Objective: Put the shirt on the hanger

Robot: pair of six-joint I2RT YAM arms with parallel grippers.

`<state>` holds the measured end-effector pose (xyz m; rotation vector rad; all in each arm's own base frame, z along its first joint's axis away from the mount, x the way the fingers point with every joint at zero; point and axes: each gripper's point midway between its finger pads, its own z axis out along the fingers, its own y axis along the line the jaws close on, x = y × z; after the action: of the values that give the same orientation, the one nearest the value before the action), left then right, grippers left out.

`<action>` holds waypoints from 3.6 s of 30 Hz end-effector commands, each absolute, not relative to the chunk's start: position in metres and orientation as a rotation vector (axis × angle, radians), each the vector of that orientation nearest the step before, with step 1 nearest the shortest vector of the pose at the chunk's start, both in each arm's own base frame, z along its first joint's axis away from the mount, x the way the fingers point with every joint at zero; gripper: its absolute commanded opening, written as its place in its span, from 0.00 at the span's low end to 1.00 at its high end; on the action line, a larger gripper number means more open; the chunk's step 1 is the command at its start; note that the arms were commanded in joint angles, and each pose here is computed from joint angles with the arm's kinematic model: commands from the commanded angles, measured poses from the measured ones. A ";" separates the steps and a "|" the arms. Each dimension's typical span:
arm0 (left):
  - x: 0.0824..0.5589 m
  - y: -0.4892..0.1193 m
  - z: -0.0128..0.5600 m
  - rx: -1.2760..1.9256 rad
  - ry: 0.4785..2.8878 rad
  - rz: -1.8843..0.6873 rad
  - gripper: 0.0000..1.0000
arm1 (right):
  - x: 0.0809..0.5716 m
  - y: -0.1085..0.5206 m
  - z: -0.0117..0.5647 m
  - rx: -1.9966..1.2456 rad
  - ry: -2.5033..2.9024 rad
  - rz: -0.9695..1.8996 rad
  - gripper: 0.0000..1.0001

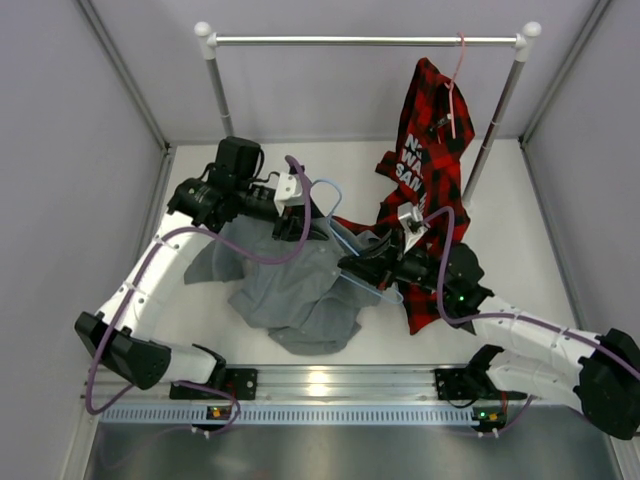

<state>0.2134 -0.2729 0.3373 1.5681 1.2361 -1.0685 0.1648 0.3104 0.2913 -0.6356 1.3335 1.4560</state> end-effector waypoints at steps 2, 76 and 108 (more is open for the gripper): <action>0.188 -0.273 0.358 1.589 1.098 -1.144 0.36 | 0.164 0.311 0.344 -0.663 1.139 1.448 0.00; 0.214 -0.156 0.340 0.761 1.671 -0.461 0.00 | 0.298 0.235 0.284 0.024 1.905 0.822 0.00; 0.244 -0.244 0.394 0.903 1.347 -0.908 0.00 | 0.151 0.267 0.275 -0.546 1.849 1.019 0.79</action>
<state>0.2636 -0.2308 0.3674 0.6773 1.5710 -0.8808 0.1858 0.2921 0.2736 -0.3092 1.8129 1.0745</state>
